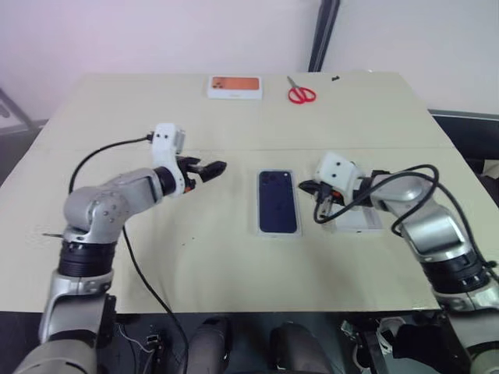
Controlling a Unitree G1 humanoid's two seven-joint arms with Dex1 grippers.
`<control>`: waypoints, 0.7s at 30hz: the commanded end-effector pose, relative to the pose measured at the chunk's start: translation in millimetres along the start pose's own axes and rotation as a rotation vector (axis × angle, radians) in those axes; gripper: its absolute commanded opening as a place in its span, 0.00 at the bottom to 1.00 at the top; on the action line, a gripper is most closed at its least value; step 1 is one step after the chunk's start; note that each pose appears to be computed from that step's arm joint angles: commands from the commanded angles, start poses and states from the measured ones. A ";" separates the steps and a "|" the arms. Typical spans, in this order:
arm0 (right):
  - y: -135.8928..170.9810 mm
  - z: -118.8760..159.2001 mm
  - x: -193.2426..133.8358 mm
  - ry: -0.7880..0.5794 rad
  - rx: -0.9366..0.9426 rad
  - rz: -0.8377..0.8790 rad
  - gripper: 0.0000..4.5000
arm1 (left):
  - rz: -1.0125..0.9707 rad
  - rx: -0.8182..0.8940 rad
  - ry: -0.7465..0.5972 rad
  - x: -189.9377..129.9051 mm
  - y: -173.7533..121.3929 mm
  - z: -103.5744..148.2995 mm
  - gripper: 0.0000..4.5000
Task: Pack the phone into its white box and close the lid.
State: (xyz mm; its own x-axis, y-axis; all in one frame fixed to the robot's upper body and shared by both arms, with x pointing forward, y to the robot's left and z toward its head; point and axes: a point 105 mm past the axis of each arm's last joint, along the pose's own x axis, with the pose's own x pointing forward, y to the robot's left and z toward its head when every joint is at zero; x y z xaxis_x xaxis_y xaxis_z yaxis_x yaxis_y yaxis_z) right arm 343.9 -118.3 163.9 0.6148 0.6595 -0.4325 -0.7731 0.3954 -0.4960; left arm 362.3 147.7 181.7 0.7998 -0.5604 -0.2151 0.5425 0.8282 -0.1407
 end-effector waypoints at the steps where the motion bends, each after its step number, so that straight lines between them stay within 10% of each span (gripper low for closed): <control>1: -4.5 18.1 11.1 -0.027 -0.022 -0.045 0.00 | -0.035 0.254 -0.031 -13.1 -1.7 1.5 0.99; 8: -2.1 22.0 25.6 -0.004 -0.053 -0.054 0.00 | -0.059 0.349 0.058 -13.3 6.0 -32.5 0.99; 11: -7.0 20.8 22.9 0.006 -0.059 -0.074 0.00 | -0.069 0.351 0.072 -11.0 4.8 -35.8 0.83; 17: -21.1 -3.4 -0.8 0.124 -0.115 -0.108 0.00 | -0.152 0.466 0.124 5.0 -11.6 -31.9 0.16; 21: -19.6 -16.9 -10.1 0.201 -0.169 -0.081 0.00 | -0.245 0.537 0.162 21.0 -31.9 -31.7 0.16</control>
State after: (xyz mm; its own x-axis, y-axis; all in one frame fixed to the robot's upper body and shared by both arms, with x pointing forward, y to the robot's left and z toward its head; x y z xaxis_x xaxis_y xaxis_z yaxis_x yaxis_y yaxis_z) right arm 357.2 -147.9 153.5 0.6942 0.4683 -0.5466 -0.7139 0.3512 -0.6058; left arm 354.5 119.3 145.3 0.6303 -0.6690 -0.3938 0.7747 0.5745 0.2641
